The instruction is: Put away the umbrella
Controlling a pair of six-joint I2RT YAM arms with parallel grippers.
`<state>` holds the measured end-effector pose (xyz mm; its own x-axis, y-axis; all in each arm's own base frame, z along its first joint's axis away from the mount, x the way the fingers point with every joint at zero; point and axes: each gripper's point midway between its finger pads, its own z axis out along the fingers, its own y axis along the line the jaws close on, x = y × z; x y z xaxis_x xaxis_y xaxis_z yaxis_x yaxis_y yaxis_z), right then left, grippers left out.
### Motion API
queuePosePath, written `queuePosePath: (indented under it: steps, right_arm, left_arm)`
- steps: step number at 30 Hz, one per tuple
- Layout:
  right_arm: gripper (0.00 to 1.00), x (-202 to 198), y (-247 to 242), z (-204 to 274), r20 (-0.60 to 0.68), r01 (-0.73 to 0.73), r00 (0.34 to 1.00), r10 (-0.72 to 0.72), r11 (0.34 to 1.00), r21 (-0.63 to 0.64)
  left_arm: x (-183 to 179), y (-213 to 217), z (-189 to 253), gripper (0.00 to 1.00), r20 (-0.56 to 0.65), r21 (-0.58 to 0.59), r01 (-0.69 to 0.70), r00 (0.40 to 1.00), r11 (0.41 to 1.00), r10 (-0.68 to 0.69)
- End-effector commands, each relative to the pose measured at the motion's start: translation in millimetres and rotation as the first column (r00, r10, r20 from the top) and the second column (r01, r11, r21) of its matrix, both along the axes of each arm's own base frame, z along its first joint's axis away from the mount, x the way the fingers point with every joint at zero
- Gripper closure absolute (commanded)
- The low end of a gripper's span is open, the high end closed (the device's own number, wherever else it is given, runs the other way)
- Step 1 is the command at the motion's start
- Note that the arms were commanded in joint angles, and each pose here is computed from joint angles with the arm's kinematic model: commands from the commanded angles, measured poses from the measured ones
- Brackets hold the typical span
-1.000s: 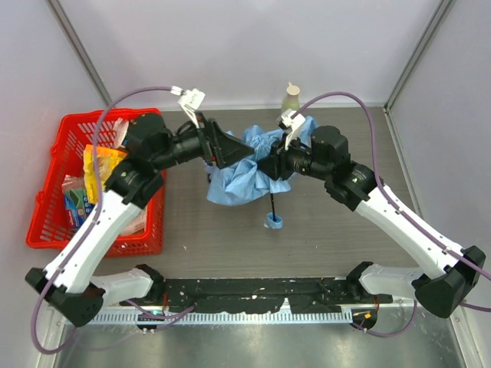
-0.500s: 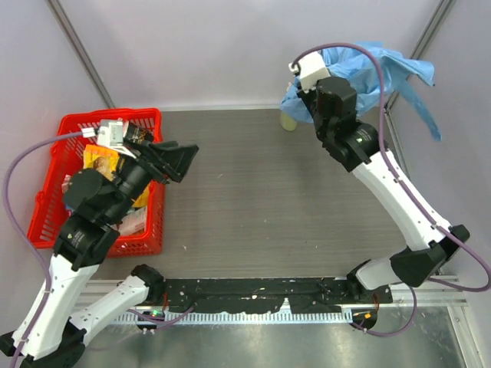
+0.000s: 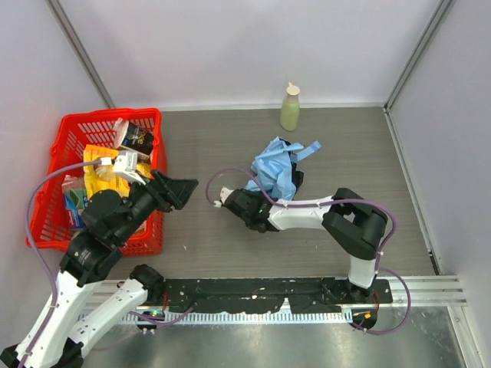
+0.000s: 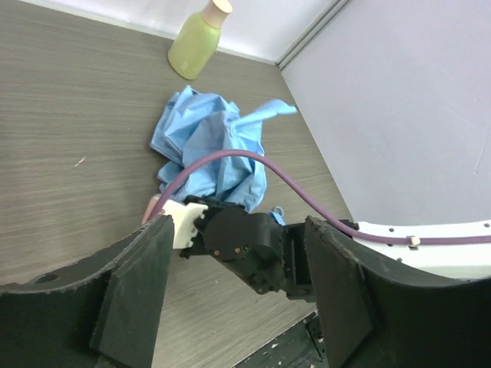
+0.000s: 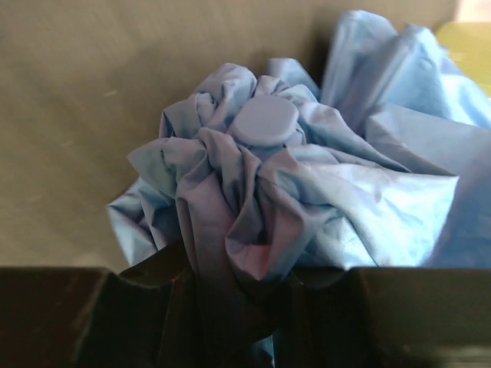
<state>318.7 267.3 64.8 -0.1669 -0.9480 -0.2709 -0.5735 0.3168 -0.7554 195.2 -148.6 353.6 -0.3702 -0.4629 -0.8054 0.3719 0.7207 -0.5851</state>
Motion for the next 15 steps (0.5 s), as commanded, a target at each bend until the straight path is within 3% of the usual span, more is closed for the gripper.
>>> queuePosePath:
  steps: [1,5,8,13,15]
  right_arm:
    - [0.99,-24.8,21.1,-5.5,-0.156,0.046,0.988,0.0,0.956,0.29]
    - [0.99,-66.8,21.5,-56.7,-0.454,0.082,0.888,0.074,0.946,0.314]
    - [0.99,-106.4,33.5,-81.0,-0.657,0.158,0.742,0.134,0.918,0.365]
    - [0.99,-126.3,50.0,-84.4,-0.805,0.329,0.552,0.215,0.832,0.448]
    - [0.99,-129.3,52.8,-85.8,-0.814,0.381,0.529,0.242,0.789,0.482]
  left_arm:
    - [0.4,1.9,-25.5,0.32,-0.065,-0.003,-0.024,0.998,1.0,0.024]
    - [-4.3,-11.8,-40.8,0.35,-0.077,-0.061,0.04,0.996,0.997,-0.045]
    - [-6.7,-16.4,-58.4,0.36,-0.127,-0.095,0.049,0.99,0.994,-0.061]
    - [-5.3,-31.8,-79.7,0.4,-0.23,-0.168,0.068,0.967,0.983,-0.106]
    - [-2.1,-39.7,-95.5,0.42,-0.305,-0.177,0.067,0.945,0.982,-0.119]
